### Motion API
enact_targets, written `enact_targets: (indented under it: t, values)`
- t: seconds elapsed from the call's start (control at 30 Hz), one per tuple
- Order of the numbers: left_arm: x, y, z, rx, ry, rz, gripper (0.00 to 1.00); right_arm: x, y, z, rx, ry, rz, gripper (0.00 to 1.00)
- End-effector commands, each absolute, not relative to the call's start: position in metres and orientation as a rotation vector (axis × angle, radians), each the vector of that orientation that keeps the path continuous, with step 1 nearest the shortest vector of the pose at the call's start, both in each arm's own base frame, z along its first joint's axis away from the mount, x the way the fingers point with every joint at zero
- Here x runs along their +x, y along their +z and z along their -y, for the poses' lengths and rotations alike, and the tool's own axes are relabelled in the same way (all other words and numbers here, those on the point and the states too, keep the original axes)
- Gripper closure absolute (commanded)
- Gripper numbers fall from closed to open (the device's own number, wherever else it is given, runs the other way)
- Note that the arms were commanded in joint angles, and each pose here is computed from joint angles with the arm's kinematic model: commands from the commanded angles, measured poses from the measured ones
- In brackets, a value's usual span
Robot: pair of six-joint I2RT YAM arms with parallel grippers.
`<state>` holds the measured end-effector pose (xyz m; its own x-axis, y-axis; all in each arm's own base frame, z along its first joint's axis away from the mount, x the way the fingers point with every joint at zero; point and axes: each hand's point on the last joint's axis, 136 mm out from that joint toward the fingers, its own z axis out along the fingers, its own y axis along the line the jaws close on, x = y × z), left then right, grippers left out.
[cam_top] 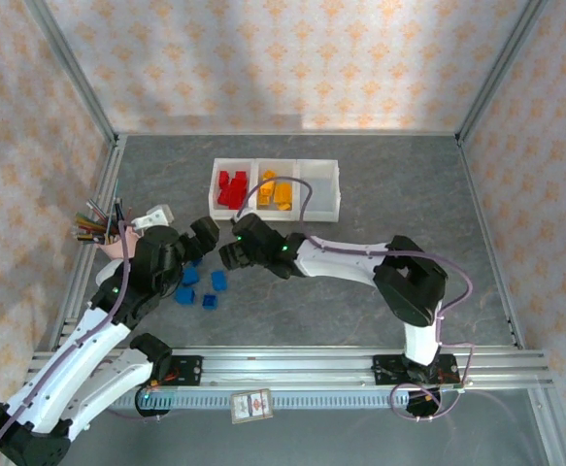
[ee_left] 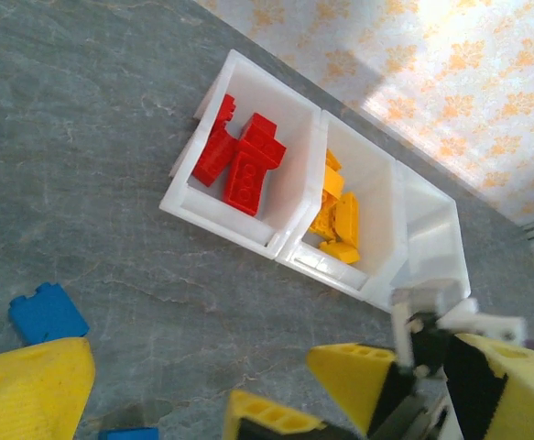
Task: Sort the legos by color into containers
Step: Pick up the lego from the center of the table.
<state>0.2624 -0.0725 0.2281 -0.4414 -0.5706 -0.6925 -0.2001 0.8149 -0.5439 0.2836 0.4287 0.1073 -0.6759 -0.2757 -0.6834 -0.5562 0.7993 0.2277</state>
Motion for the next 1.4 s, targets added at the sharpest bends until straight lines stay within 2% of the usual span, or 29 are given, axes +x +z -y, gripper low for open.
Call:
enact_targets:
  t: [0.0, 0.37, 0.6, 0.9, 1.07, 1.37]
  values:
    - [0.252, 0.214, 0.057, -0.638, -0.408, -2.047, 0.01, 0.275, 0.098, -0.449, -0.588, 0.621, -2.341, 0.17]
    - [0.237, 0.212, 0.041, -0.693, -0.373, -2.026, 0.01, 0.26, 0.063, -0.482, -0.638, 0.573, -2.382, 0.17]
    - [0.236, 0.21, 0.038, -0.703, -0.355, -2.025, 0.01, 0.255, 0.044, -0.489, -0.68, 0.534, -2.411, 0.25]
    - [0.237, 0.206, 0.04, -0.699, -0.355, -2.03, 0.01, 0.251, 0.024, -0.479, -0.7, 0.459, -2.46, 0.42]
    - [0.237, 0.206, 0.04, -0.698, -0.358, -2.033, 0.01, 0.247, 0.028, -0.472, -0.694, 0.451, -2.464, 0.53]
    - [0.24, 0.21, 0.044, -0.692, -0.381, -2.027, 0.01, 0.249, 0.052, -0.467, -0.647, 0.465, -2.45, 0.61]
